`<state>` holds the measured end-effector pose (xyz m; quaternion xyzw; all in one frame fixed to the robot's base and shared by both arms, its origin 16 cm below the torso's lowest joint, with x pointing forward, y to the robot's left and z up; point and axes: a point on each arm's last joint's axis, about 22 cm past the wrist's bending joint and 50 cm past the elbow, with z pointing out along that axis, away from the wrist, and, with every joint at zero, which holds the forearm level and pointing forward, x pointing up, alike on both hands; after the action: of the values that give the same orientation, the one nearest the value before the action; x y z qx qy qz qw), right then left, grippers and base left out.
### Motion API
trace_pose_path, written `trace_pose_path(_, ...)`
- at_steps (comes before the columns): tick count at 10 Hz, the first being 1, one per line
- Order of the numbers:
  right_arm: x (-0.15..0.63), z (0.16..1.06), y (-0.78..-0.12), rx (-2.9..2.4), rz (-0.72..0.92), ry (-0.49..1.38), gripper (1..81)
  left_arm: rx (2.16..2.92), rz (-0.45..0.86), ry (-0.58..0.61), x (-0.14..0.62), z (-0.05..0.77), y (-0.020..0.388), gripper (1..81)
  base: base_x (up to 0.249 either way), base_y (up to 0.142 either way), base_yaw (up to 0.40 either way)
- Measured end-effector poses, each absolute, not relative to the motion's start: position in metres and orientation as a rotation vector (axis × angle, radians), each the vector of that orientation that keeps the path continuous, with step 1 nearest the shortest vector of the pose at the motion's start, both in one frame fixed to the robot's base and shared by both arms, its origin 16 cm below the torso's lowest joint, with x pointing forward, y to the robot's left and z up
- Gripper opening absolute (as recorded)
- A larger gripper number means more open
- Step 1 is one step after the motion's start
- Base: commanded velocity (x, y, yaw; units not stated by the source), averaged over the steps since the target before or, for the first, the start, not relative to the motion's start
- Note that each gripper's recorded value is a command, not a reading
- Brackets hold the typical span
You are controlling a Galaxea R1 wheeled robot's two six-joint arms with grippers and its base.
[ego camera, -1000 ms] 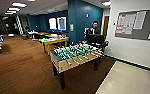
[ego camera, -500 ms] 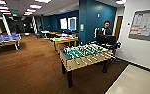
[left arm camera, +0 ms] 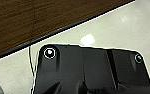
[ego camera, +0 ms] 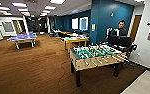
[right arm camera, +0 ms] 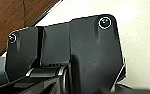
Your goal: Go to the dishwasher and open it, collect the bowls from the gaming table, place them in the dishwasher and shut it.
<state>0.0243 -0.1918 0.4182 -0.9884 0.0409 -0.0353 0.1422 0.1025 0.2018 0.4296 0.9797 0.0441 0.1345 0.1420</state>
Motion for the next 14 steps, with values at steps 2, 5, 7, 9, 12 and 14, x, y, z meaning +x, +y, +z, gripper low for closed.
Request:
trace_pose_path(2, 0.0244, 0.4182, -0.1918, -2.852, -0.103, 0.118, 81.1, 2.827, 0.389, 0.128, 0.1026, 0.4296, 0.2018, 81.1, 0.000, 0.000, 0.296)
trace_pose_path(5, 0.0238, 0.4181, -0.1918, -2.852, -0.101, 0.118, 81.1, 2.827, 0.390, 0.127, 0.1032, 0.4297, 0.2018, 81.1, 0.000, 0.000, 0.296)
trace_pose_path(7, 0.0248, 0.4182, -0.1918, -2.852, -0.103, 0.118, 81.1, 2.829, 0.388, 0.127, 0.1023, 0.4294, 0.2026, 81.1, 0.000, 0.000, 0.297)
trace_pose_path(9, 0.0248, 0.4182, -0.1918, -2.852, -0.103, 0.118, 81.1, 2.830, 0.386, 0.128, 0.1011, 0.4292, 0.2028, 81.1, 0.000, 0.000, 0.296)
trace_pose_path(12, 0.0243, 0.4182, -0.1915, -2.852, -0.102, 0.118, 81.1, 2.829, 0.387, 0.127, 0.1020, 0.4294, 0.2022, 81.1, 0.000, 0.000, 0.296)
trace_pose_path(14, 0.0247, 0.4182, -0.1915, -2.851, -0.103, 0.118, 81.1, 2.829, 0.387, 0.127, 0.1012, 0.4292, 0.2021, 81.1, 0.000, 0.000, 0.289)
